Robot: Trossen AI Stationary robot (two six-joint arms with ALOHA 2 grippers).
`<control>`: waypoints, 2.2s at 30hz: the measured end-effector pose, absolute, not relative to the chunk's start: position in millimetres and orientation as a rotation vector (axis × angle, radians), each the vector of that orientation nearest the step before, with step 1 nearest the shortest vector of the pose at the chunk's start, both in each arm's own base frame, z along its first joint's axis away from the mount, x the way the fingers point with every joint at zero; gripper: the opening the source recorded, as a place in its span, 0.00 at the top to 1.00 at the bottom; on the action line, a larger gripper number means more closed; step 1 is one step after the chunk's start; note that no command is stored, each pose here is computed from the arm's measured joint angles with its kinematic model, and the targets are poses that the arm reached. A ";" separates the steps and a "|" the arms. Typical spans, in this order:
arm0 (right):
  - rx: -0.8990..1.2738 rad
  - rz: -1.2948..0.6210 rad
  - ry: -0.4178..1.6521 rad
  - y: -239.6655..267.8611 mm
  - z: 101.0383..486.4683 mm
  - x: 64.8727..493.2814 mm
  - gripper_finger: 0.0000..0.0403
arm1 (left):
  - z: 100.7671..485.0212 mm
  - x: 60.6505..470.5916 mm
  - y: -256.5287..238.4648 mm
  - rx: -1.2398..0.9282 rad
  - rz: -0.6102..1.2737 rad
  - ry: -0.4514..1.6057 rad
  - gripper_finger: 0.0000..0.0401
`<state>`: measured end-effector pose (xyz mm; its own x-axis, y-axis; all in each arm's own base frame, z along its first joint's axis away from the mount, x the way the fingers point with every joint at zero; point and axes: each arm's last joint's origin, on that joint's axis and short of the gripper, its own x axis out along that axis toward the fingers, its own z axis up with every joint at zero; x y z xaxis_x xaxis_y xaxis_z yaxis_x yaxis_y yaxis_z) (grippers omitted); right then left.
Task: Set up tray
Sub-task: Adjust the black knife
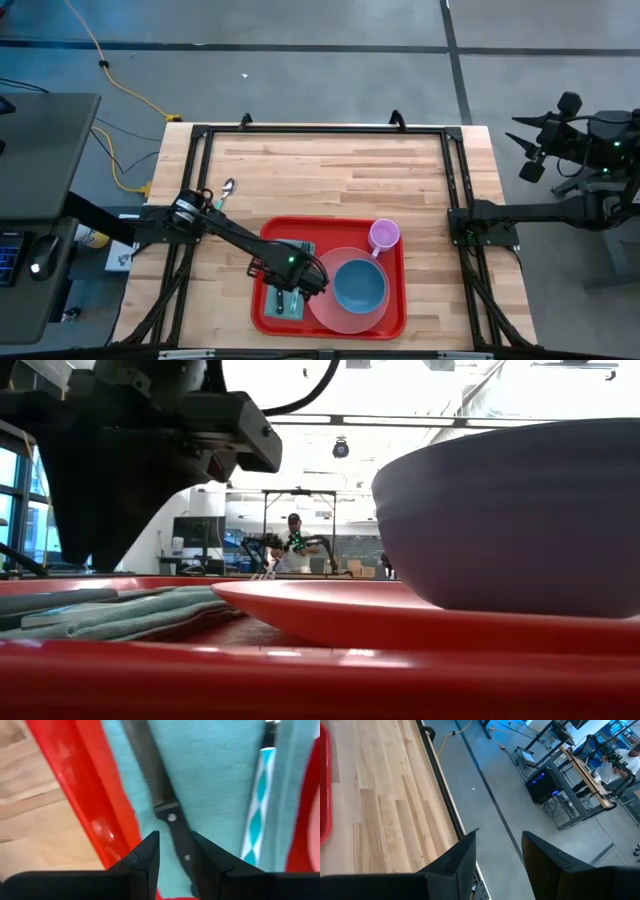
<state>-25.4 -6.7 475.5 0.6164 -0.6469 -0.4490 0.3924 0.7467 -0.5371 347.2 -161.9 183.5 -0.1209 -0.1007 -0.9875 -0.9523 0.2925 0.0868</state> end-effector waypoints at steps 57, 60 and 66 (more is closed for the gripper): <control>-0.412 -0.616 0.674 -6.8 475.5 -25.1 0.66 | 168.7 343.6 -164.2 -1.002 0.992 1.513 0.67; -0.412 -0.616 0.674 -6.8 475.5 -25.1 0.66 | 162.6 344.1 -164.9 -1.034 0.964 1.506 0.67; -0.414 -0.616 0.675 -6.8 475.5 -25.1 0.66 | 155.5 346.2 -165.8 -1.076 0.922 1.488 0.67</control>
